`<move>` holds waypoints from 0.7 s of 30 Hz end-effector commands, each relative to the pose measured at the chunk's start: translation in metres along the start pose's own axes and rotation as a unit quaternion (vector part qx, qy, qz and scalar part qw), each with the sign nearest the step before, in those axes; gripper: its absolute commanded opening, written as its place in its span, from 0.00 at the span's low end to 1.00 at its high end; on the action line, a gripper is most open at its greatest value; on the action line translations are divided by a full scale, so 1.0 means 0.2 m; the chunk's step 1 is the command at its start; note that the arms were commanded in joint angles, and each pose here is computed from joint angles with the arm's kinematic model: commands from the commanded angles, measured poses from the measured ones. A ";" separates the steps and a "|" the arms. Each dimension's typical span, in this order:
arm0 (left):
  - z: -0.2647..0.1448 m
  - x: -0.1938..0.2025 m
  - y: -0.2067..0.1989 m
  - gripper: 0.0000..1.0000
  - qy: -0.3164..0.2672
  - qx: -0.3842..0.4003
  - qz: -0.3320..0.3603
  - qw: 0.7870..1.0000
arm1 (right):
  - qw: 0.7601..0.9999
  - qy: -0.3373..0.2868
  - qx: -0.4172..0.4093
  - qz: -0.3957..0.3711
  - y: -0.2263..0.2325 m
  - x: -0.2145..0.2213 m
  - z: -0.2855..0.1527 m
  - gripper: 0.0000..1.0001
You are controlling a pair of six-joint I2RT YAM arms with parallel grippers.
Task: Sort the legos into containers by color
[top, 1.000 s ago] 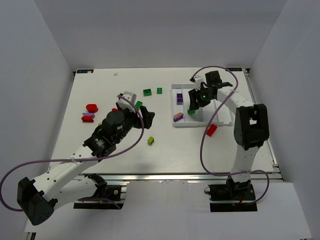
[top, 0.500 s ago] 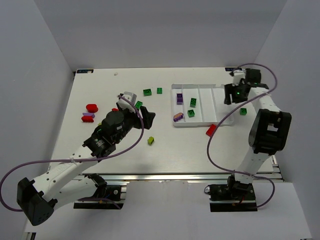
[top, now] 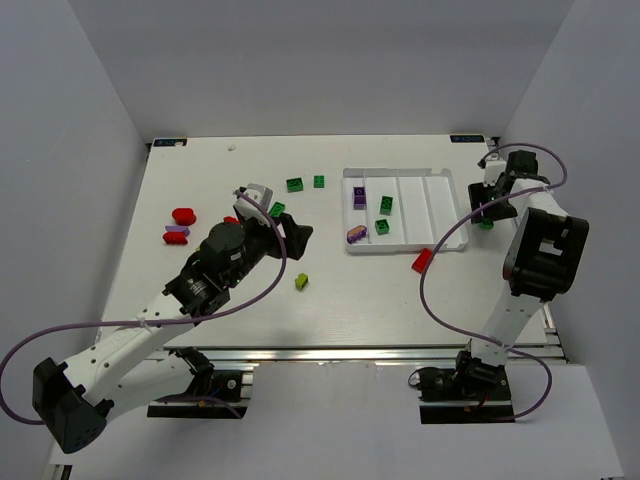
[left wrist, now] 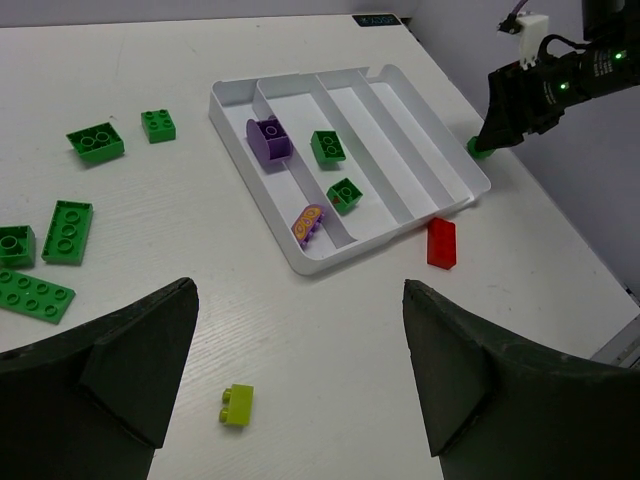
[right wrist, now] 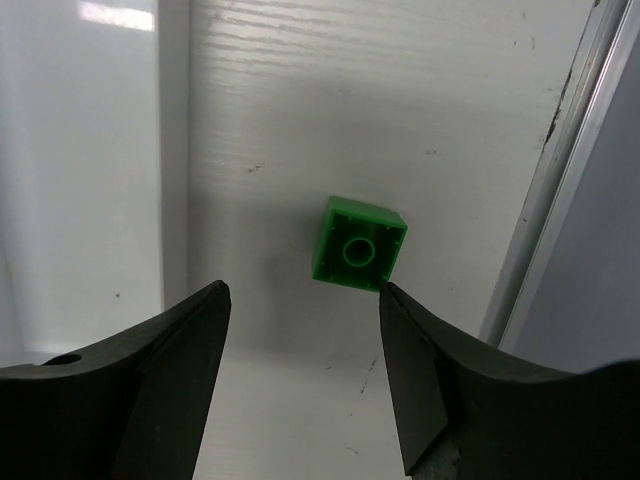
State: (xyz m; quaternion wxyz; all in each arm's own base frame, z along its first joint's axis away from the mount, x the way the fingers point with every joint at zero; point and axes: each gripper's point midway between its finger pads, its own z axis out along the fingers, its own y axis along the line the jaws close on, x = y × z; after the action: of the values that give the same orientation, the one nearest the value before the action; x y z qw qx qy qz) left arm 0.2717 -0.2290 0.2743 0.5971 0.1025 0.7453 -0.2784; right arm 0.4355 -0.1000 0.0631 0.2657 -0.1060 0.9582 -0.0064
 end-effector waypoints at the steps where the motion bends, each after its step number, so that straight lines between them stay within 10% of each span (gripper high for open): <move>1: -0.02 -0.03 -0.02 0.93 -0.012 0.010 -0.005 1.000 | 0.999 0.003 0.034 0.004 -0.09 -0.02 0.03 0.67; 21: -0.01 -0.01 0.01 0.93 -0.009 -0.001 -0.001 1.000 | 0.998 0.024 0.049 0.019 -0.16 0.03 0.18 0.47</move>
State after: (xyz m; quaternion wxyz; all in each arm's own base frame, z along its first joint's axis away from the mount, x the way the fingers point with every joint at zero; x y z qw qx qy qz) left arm 0.2712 -0.2289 0.2757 0.5986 0.1025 0.7435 -0.2800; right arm 0.4457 -0.1203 0.0220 0.2297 -0.0824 0.9690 -0.0399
